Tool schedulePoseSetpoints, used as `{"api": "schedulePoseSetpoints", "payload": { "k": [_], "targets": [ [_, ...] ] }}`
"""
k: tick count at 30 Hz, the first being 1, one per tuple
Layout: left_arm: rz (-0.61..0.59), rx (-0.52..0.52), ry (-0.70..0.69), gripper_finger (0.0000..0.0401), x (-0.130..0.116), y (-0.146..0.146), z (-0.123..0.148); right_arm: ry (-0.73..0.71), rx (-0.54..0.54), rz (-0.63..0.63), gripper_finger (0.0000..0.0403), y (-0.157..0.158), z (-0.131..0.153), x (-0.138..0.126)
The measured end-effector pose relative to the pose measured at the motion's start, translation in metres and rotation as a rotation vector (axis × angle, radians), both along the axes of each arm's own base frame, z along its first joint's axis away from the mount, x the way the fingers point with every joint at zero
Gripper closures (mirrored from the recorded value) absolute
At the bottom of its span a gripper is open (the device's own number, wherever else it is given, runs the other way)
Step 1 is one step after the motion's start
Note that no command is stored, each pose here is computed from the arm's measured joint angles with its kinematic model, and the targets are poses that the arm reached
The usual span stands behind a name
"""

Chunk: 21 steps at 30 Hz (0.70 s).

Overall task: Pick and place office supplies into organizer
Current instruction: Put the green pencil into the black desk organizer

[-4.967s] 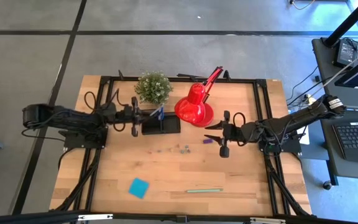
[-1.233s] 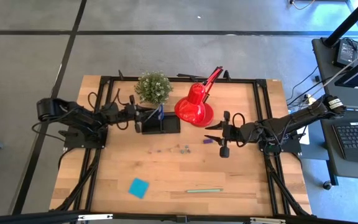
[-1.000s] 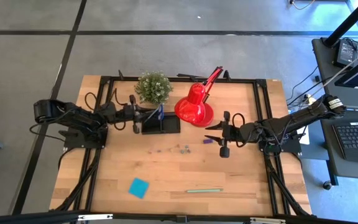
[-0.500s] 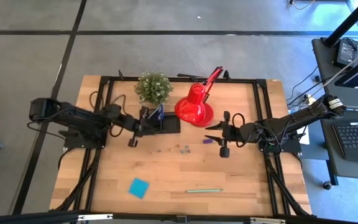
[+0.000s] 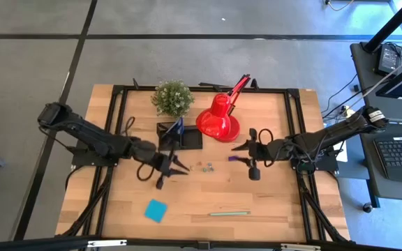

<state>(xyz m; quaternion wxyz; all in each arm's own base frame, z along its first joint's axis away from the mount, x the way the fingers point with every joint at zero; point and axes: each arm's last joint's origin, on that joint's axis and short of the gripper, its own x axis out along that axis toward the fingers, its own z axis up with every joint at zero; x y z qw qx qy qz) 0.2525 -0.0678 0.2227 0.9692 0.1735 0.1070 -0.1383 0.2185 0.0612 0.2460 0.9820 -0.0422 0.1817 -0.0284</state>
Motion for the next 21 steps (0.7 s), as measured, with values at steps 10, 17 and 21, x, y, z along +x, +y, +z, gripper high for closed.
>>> {"api": "schedulePoseSetpoints", "payload": {
  "k": [10, 17, 21],
  "targets": [
    [0.116, -0.072, 0.142, 0.0344, 0.009, -0.038, -0.033, 0.169, 0.064, 0.188, 0.0262, 0.032, -0.029, 0.004],
    [0.169, -0.188, 0.195, 0.0344, 0.017, -0.052, -0.059, 0.314, 0.239, 0.246, 0.0262, 0.072, -0.044, -0.006],
    [0.157, -0.227, 0.184, 0.0344, 0.018, -0.059, -0.064, 0.484, 0.309, 0.186, 0.0262, 0.091, -0.036, -0.016]
  ]
}}
